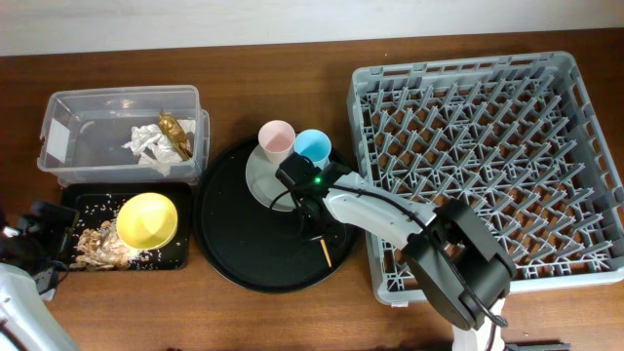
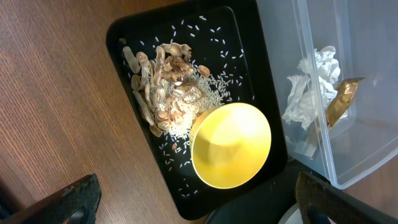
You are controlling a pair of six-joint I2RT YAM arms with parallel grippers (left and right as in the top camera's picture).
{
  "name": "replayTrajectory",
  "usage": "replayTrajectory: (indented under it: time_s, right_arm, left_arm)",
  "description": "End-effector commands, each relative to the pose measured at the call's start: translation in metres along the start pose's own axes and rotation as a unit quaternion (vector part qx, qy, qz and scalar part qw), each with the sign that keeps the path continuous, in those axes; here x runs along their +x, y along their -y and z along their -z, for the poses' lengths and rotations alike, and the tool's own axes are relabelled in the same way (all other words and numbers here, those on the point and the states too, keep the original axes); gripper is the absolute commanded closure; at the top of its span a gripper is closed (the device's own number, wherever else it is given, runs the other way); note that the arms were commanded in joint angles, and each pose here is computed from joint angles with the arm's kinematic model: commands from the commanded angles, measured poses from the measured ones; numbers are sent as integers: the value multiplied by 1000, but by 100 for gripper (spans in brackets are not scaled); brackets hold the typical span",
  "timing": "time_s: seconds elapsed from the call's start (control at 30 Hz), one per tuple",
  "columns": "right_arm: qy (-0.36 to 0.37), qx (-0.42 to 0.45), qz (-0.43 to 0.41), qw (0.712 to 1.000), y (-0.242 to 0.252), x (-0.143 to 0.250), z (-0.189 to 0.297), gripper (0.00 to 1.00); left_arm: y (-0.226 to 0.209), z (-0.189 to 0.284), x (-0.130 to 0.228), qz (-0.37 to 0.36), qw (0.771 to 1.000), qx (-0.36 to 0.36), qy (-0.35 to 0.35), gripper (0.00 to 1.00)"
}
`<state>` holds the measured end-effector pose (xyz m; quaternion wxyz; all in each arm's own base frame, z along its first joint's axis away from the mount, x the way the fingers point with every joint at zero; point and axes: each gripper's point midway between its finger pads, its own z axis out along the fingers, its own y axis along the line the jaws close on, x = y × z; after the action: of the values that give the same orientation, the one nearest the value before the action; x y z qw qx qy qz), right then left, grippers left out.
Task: Sort waste into correct bins and load items into the dishwasher rack
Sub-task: 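Grasp the second chopstick with the right gripper, place in rack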
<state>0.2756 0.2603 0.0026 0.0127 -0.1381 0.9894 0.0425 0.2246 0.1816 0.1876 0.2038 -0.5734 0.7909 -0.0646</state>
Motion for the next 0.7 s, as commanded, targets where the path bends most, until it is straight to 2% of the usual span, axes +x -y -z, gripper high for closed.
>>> replayTrajectory:
  time_s: [0.0, 0.1, 0.27, 0.3, 0.37, 0.5, 0.67]
  right_arm:
    - [2, -12, 6, 1000, -5, 6, 18, 96]
    - [32, -28, 8, 999, -10, 3, 59, 96]
    - [137, -71, 23, 988, -12, -4, 143, 96]
    - [161, -75, 5, 984, 3, -8, 163, 96]
    - [178, -61, -59, 980, 70, -12, 188, 96]
    - [126, -55, -99, 986, 132, -4, 174, 96]
    - [71, -50, -95, 992, 135, -10, 134, 94]
  left_arm:
    - [2, 4, -2, 5, 1000, 5, 6, 1]
    - [2, 4, -2, 5, 1000, 5, 6, 1]
    - [2, 4, -2, 5, 1000, 5, 6, 1]
    - [2, 4, -2, 5, 1000, 5, 6, 1]
    - [2, 4, -2, 5, 1000, 5, 6, 1]
    - [2, 4, -2, 5, 1000, 4, 5, 1]
    - [2, 4, -2, 6, 1000, 4, 5, 1]
